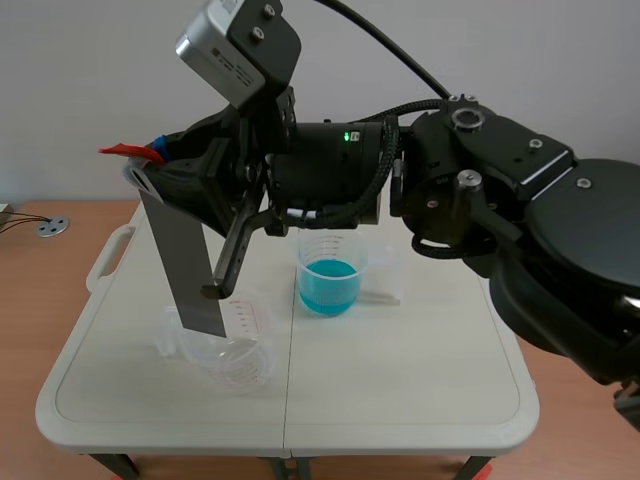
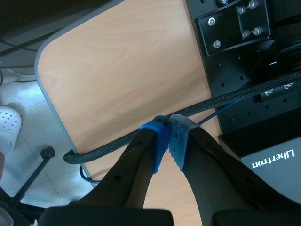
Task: Hold the metal plate by the orange handle, dip it into the blue solution, take it out and point at it, then put the plate back in the beaker on the left.
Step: 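Put the plate into the left beaker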
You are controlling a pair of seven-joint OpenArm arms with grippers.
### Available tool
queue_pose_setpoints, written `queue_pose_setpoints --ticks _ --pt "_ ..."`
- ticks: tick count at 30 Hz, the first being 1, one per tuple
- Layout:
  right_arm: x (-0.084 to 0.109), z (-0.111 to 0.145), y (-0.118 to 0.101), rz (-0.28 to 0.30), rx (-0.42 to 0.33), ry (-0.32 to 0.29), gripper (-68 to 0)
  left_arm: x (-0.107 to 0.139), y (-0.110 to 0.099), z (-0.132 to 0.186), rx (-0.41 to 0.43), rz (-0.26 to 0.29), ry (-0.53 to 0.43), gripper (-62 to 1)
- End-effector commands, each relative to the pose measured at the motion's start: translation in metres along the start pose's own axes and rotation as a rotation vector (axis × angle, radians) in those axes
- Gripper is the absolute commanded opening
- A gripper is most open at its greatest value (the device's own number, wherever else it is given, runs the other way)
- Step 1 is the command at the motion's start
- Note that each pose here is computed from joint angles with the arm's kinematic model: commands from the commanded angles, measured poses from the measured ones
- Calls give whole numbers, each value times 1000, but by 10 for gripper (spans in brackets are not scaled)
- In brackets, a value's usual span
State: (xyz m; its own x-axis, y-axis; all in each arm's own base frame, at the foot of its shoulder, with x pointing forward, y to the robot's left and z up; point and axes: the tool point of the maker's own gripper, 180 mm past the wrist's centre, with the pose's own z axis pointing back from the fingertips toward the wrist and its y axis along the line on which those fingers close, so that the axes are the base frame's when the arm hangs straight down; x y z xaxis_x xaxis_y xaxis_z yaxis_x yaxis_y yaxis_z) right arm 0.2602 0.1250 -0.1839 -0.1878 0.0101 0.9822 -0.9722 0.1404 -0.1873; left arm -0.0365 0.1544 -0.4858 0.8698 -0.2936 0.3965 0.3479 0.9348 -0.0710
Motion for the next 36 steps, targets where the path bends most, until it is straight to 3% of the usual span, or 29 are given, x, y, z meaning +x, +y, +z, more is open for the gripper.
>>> queue_pose_setpoints --ticks 1,10,27,36 --pt "18 -3 0 25 15 -48 -662 -3 3 3 7 -1 2 -590" --pt "6 -2 -2 -3 6 -21 -662 -3 3 3 7 -1 2 -590" --pt "-44 -6 -11 -162 -47 21 -662 -3 4 3 8 -5 2 -590" --pt "-72 -8 -12 -257 -75 44 -662 14 42 1 43 -109 -19 -590"
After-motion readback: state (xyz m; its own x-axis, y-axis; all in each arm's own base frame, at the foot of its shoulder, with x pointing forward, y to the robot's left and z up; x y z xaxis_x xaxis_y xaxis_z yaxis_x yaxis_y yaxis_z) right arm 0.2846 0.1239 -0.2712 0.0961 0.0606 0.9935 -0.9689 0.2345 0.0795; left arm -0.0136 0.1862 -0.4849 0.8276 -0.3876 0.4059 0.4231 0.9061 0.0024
